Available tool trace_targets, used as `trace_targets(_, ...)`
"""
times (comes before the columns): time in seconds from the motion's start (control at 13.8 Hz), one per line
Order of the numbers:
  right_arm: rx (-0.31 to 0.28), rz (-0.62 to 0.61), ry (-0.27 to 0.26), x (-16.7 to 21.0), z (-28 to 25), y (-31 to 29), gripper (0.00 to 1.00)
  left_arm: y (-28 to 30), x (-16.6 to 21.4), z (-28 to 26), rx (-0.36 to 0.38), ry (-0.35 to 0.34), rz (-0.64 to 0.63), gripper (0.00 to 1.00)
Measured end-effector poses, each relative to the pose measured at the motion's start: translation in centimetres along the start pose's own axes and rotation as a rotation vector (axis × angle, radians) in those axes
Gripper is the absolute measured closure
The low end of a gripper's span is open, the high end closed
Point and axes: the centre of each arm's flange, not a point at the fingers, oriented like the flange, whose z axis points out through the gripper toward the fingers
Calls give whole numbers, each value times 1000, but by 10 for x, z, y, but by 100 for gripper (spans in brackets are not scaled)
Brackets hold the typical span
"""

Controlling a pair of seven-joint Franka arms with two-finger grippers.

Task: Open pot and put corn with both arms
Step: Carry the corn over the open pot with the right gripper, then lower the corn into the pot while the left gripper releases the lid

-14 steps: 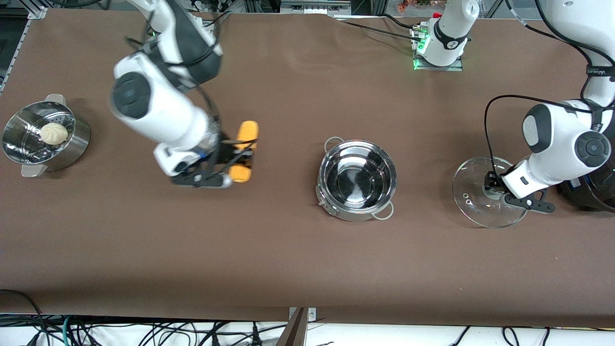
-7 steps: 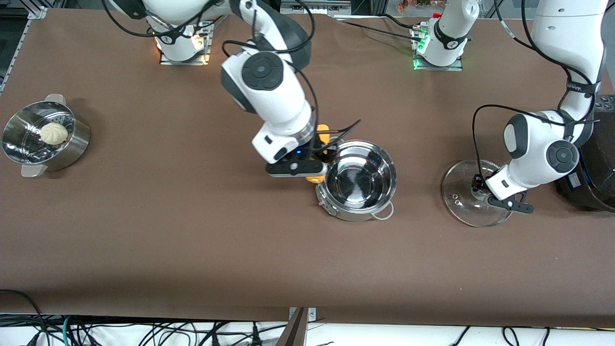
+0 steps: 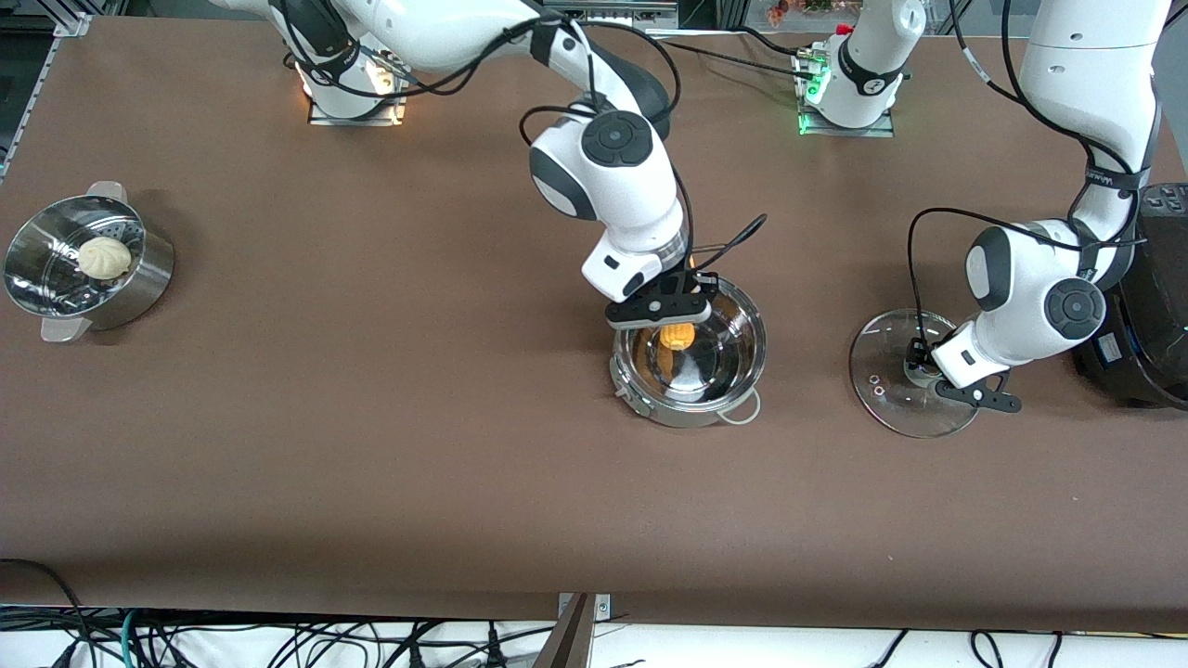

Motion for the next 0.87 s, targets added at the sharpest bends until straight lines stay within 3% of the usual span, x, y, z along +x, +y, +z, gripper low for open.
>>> trace_targets(0.36,37,-2,30,-3,32,1,65,2,-6,5,-5,-15,0,0)
trace_targets(0.65,77,-11,57,-11,47,-4,65,7,-26,-25,-13,2,-4,0)
trace_targets(0.87,75,-9,55,-13,61,0,65,10,-40,-85,-10,70,-7,0)
